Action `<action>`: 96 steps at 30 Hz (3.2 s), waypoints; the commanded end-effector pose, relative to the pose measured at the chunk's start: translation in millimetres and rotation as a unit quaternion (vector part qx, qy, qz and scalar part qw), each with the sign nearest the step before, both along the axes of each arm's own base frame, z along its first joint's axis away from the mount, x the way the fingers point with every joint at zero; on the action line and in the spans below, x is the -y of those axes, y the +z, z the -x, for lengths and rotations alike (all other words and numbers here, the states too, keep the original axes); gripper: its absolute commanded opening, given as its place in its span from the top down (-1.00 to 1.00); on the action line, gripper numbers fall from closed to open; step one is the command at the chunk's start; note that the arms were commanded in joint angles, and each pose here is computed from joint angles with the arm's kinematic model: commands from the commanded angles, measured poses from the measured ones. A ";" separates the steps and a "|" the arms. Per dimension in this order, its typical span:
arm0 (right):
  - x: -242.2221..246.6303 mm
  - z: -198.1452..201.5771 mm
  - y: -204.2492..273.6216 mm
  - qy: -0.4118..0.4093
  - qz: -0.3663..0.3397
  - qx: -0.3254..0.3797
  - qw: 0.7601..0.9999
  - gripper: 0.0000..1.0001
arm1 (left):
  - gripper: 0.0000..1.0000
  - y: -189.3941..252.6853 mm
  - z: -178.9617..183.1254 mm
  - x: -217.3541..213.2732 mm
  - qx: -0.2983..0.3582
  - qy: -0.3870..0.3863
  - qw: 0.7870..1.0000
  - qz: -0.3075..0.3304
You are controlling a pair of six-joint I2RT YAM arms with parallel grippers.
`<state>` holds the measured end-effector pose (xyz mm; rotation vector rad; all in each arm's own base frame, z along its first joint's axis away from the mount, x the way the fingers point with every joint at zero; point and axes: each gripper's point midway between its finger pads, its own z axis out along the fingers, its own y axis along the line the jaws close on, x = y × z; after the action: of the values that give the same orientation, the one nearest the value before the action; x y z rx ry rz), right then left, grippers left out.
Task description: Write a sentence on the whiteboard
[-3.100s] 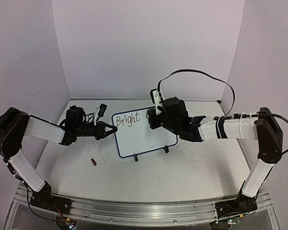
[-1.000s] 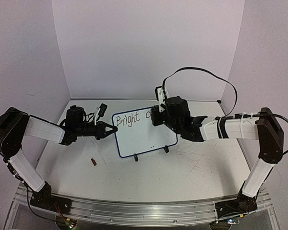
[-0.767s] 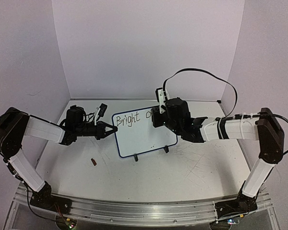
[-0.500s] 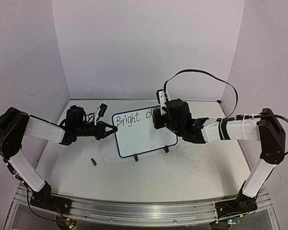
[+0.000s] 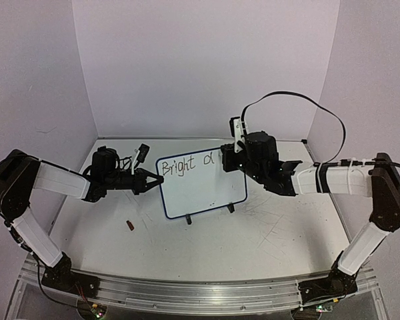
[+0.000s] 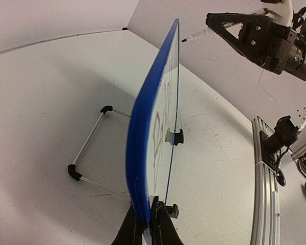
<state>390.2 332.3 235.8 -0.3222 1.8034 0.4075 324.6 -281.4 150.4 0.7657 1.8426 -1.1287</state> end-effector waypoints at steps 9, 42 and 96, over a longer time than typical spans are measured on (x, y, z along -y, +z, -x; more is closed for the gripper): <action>-1.5 -11.4 13.5 -0.024 -0.008 0.022 0.999 1.00 | 1.00 14.0 -21.4 -6.8 0.055 0.037 0.998 -0.019; -18.3 -1.8 -10.6 0.013 0.001 -0.012 1.000 1.00 | 1.00 13.6 -21.9 -6.4 0.056 0.036 0.998 -0.021; -2.2 -10.6 5.7 -0.036 -0.002 0.014 0.999 1.00 | 1.00 13.3 -20.1 -6.5 0.056 0.035 0.998 -0.022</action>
<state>400.5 335.3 235.5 -0.2805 1.7907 0.3263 325.0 -281.2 148.9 0.7627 1.8572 -1.1278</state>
